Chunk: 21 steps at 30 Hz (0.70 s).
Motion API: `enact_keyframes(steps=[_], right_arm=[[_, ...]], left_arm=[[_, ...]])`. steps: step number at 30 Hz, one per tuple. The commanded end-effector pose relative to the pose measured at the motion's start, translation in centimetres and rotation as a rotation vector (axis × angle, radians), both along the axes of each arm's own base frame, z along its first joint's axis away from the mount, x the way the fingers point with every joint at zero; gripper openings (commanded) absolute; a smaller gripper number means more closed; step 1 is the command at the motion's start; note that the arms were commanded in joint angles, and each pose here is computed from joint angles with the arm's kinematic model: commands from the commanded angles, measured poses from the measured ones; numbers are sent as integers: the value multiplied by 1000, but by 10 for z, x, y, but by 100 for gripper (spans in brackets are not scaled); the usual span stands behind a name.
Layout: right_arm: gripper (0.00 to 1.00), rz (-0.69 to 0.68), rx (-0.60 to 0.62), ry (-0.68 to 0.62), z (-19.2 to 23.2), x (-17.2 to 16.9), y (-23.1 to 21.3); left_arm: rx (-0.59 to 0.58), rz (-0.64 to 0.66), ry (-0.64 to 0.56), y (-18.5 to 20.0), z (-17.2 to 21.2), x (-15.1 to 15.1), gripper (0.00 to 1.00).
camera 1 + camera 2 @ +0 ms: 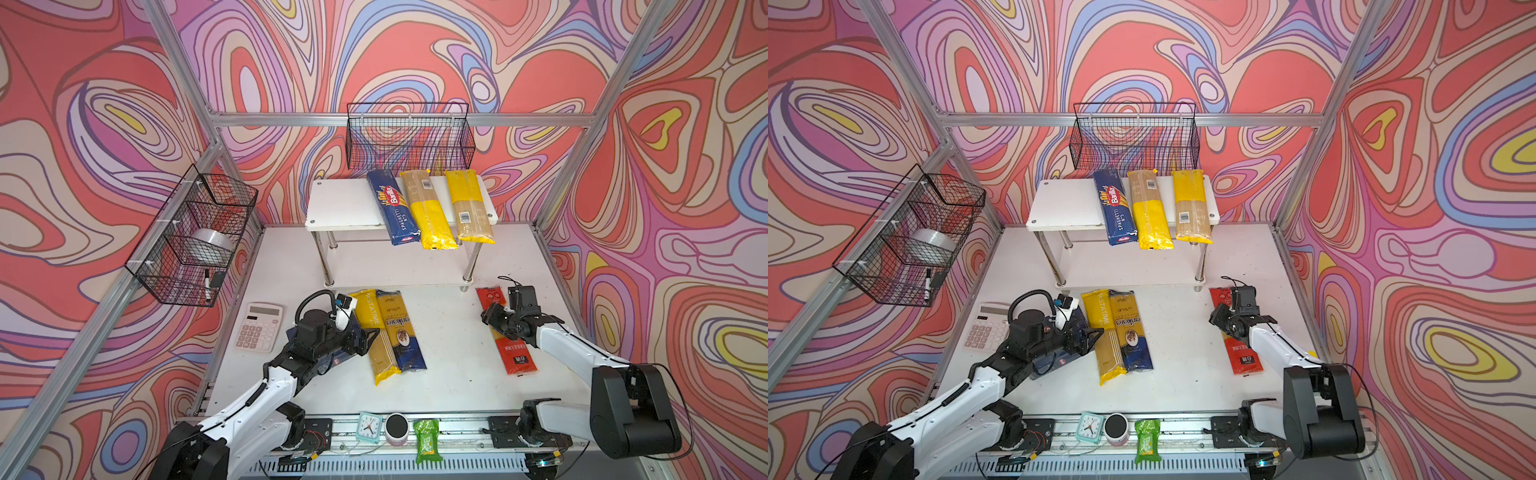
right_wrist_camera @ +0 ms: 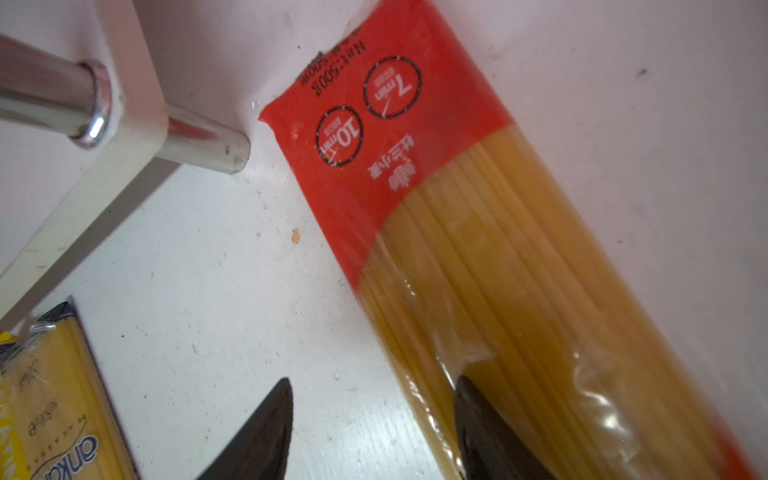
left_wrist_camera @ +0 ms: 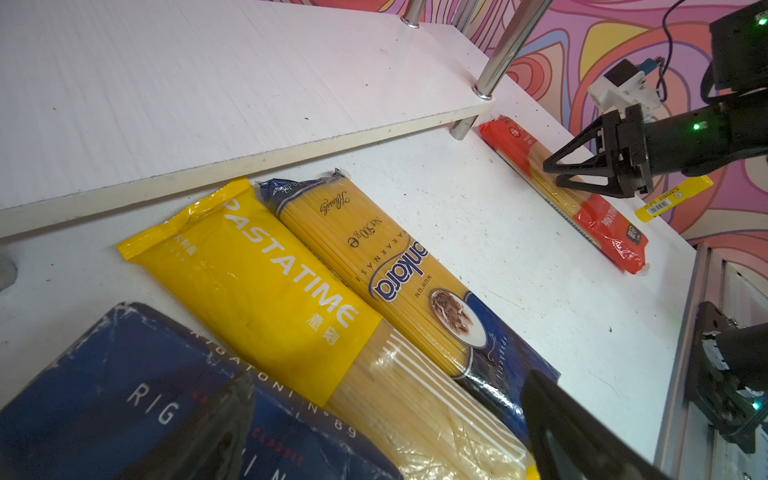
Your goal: Place and organize the pasta boxes and bags onto the shelf
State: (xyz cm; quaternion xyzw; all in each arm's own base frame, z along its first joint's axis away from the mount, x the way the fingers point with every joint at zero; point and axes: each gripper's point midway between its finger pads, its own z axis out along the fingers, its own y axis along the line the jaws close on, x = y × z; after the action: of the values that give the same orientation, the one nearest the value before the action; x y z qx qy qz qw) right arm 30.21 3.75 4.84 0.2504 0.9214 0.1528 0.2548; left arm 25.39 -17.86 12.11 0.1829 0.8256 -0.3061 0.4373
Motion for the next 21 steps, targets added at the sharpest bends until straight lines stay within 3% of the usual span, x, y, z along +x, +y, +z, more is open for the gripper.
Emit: enact_keyframes(steps=[1, 6, 9, 14, 21], right_arm=[[63, 9, 96, 89, -16, -28, 13], [63, 23, 181, 74, -15, -41, 27], [63, 59, 167, 51, -3, -40, 33], [73, 12, -22, 20, 22, -27, 4], [80, -49, -225, 53, 21, -2, -32]], left_arm=[[7, -14, -9, -1, -2, -2, 100], [5, -18, -4, -2, -3, -2, 100], [5, -18, -5, -2, -3, -2, 100], [4, -20, -5, -3, -2, -2, 100], [7, -14, -10, -1, -1, -3, 100]])
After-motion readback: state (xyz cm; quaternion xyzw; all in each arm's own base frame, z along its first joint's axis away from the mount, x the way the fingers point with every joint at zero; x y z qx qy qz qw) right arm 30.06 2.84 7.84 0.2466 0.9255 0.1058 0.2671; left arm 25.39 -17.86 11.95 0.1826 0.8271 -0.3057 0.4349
